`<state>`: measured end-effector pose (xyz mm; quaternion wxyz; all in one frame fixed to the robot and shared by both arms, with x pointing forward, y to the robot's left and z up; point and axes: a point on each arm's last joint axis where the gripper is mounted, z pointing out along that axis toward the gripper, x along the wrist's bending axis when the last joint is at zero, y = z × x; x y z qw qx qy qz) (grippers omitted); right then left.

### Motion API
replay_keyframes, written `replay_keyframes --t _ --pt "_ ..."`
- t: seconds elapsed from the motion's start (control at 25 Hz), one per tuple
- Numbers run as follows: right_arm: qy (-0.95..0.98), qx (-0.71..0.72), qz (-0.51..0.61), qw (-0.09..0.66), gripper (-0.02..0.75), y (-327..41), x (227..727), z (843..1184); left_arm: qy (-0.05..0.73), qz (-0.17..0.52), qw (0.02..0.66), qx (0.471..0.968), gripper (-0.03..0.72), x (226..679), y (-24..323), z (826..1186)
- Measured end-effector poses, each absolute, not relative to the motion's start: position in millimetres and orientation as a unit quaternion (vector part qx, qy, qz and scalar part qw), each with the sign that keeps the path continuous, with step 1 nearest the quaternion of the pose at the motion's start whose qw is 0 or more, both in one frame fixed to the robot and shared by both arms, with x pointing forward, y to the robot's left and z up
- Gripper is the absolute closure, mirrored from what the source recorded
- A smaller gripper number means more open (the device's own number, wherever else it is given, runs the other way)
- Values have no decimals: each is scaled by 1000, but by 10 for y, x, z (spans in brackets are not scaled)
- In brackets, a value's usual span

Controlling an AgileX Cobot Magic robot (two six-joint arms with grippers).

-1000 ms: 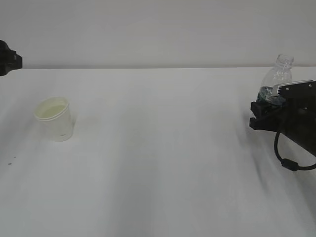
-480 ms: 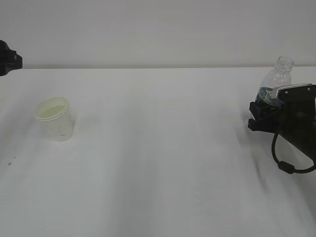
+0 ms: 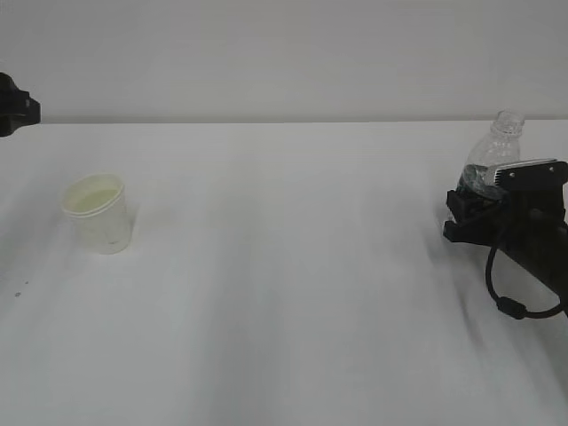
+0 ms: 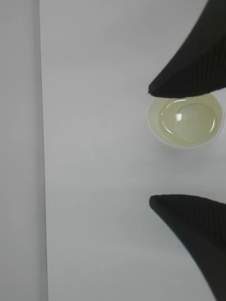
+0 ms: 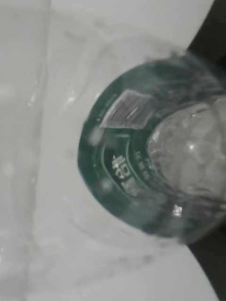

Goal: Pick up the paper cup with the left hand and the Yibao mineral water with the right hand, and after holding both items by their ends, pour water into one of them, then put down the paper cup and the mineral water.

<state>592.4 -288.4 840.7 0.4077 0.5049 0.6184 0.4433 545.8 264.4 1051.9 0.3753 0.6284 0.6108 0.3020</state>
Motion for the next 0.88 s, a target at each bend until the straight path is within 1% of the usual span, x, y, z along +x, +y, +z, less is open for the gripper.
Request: replay_keyframes --t 0.88 --pt "615 504 446 410 337 -2884 5921 8373 612 300 373 630 232 5454 2644 10512"
